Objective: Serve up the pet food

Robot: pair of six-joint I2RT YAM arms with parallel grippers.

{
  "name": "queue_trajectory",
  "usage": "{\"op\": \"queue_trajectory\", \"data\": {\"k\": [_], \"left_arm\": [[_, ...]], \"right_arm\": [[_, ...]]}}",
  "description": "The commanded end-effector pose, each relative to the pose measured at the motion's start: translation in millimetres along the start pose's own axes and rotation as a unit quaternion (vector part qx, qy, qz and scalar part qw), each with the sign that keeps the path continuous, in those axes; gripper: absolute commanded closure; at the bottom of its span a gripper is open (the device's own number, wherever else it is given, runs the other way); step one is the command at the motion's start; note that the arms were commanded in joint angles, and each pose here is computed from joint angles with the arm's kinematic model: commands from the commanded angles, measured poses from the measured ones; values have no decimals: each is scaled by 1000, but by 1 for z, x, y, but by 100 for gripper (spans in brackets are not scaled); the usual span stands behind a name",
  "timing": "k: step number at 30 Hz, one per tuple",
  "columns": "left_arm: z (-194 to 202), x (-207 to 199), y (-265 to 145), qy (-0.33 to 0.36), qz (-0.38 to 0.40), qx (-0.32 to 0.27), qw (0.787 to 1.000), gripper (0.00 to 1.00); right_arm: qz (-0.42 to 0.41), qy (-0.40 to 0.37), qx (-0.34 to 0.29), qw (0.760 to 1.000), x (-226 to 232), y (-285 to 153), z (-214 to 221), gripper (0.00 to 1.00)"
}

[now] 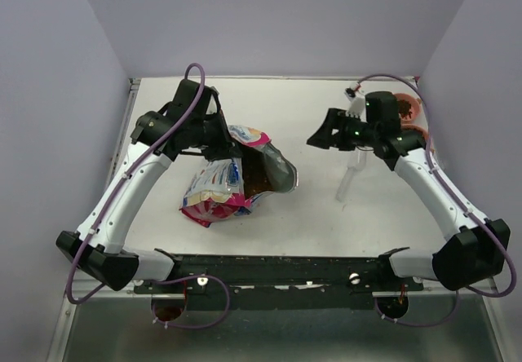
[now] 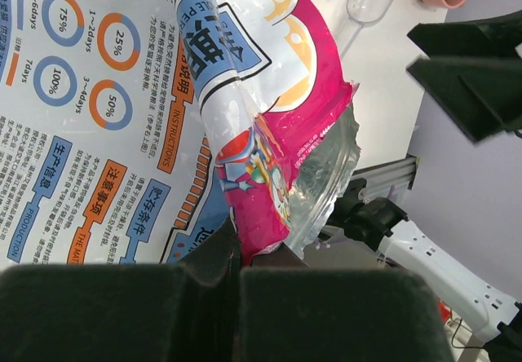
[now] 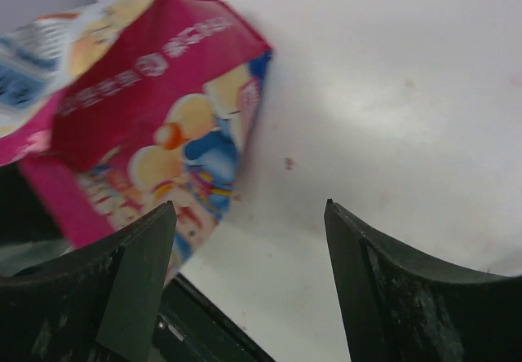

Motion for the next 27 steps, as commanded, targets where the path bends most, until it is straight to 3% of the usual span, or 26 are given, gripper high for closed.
{"op": "queue_trajectory", "data": {"k": [1, 10, 15, 18, 20, 24, 27], "left_arm": [[1, -19, -17, 19, 46, 14, 999, 100], [5, -19, -17, 9, 56, 14, 998, 100], [5, -20, -21, 10, 58, 11, 998, 100], [6, -21, -23, 16, 60, 10, 998, 100], [7, -20, -24, 23, 63, 12, 998, 100], [9, -24, -33, 55, 92, 0, 994, 98], [10, -30, -51, 98, 119, -44, 987, 73]], "right_arm": [[-101, -110, 39, 988, 65, -7, 10, 19], [-117, -214, 108, 964, 119, 25, 45, 21], [-50, -208, 110, 971, 129, 52, 51, 29], [-1, -184, 90, 979, 131, 61, 41, 40], [12, -167, 87, 982, 134, 65, 38, 55], [0, -155, 116, 981, 139, 72, 42, 72], [-1, -154, 108, 982, 142, 69, 40, 83]]}}
Point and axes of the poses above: each gripper's point midway between its finger pads, its own y axis out along the fingers, its own x axis along the line the jaws close on, z = x × y, the point moved 9 cm from there along -y, back along the fingers, and after that the axes turned 8 degrees about y, right-handed, at the moved point
